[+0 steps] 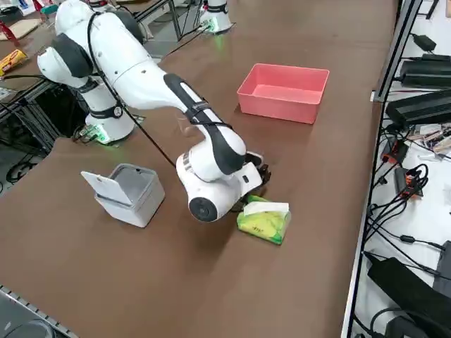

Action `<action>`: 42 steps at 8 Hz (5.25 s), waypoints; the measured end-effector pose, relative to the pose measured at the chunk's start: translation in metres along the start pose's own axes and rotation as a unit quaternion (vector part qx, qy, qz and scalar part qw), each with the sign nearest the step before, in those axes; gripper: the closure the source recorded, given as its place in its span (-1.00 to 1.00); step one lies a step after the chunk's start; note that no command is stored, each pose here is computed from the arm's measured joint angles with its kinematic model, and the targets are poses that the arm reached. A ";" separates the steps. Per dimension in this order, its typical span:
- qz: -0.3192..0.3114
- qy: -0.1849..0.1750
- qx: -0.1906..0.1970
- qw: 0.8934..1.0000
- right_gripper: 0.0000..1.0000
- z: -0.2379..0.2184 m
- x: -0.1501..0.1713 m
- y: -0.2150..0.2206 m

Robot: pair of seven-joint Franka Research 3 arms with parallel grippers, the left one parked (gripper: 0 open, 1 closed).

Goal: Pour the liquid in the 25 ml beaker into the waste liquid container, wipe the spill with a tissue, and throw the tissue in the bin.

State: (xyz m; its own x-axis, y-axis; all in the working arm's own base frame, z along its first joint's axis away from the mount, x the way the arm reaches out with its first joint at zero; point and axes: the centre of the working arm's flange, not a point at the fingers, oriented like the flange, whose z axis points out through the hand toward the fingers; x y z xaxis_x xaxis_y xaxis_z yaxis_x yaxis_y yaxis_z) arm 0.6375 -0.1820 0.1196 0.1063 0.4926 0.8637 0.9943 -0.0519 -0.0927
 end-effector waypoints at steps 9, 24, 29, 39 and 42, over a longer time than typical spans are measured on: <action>-0.005 0.006 0.007 1.000 -1.00 0.017 -0.010 0.000; -0.018 -0.002 0.017 1.000 -0.92 0.039 0.004 0.008; -0.019 -0.003 0.017 1.000 -0.06 0.040 0.005 0.009; -0.054 -0.016 -0.004 0.998 0.04 0.012 0.047 0.026; -0.076 -0.023 -0.005 0.997 0.04 0.009 0.077 0.033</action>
State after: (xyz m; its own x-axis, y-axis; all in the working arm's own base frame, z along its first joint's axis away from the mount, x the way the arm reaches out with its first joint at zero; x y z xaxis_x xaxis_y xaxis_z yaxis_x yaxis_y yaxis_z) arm 0.6784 -0.1381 0.1786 -0.0465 0.5339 0.8442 0.9989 0.0183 0.0434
